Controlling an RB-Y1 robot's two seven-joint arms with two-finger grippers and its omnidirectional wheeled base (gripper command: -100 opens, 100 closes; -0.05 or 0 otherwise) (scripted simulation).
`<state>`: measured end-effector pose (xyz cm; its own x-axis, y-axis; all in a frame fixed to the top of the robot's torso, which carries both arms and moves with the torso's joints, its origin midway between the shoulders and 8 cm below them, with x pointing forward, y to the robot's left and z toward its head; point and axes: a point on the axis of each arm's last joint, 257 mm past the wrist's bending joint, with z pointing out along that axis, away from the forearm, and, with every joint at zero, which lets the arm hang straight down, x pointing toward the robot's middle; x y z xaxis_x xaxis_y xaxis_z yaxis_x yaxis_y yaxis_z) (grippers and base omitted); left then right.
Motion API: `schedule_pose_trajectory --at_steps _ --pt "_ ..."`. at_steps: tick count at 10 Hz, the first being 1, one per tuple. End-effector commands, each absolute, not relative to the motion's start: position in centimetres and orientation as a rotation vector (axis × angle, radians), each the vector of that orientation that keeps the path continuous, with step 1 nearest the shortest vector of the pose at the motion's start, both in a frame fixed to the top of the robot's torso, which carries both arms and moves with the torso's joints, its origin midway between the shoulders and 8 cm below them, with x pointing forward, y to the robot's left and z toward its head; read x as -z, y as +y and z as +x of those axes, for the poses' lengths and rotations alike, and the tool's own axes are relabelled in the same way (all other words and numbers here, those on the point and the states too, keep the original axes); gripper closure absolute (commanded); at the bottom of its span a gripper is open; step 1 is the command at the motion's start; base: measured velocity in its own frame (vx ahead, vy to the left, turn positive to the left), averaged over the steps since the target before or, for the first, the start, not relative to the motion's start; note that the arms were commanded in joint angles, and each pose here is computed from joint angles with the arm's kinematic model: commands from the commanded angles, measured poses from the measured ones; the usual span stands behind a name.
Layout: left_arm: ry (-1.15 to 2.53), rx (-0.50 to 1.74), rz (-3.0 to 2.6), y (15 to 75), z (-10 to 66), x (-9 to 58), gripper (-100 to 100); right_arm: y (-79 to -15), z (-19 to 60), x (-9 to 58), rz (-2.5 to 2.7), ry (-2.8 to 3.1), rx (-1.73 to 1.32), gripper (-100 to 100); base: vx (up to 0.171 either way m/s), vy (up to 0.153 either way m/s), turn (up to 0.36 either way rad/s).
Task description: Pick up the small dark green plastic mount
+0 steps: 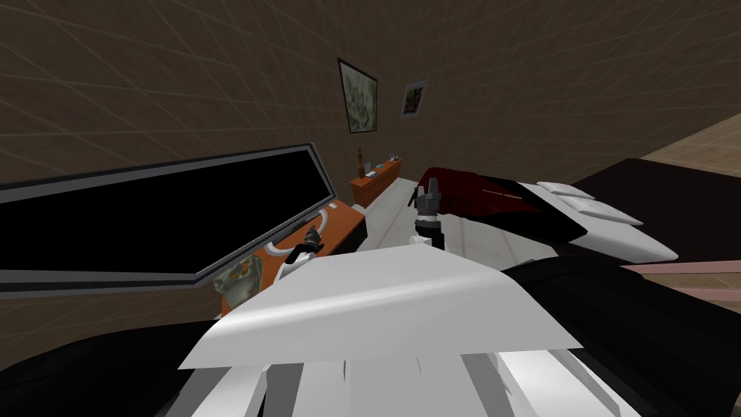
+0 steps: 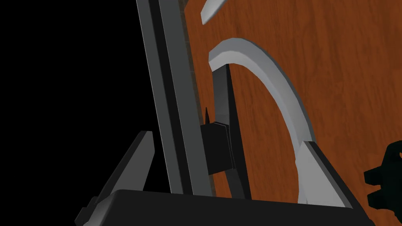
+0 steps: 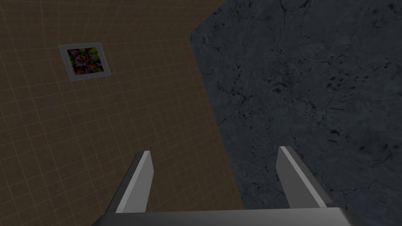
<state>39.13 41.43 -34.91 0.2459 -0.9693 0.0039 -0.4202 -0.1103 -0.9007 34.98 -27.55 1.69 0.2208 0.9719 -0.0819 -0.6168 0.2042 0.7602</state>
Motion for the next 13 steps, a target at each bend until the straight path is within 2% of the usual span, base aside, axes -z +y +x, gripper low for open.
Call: schedule_pose_trajectory --at_steps 1,13 --pt "1.315 0.796 -1.726 42.0 38.5 36.2 -100 -27.5 35.0 -1.7 0.674 0.643 -1.221 0 0.041 -0.012 -0.018" --pt "1.307 0.548 -2.149 47.2 32.7 45.7 -100 -27.5 35.0 -1.7 0.674 0.644 -1.221 0 0.040 -0.007 -0.023"
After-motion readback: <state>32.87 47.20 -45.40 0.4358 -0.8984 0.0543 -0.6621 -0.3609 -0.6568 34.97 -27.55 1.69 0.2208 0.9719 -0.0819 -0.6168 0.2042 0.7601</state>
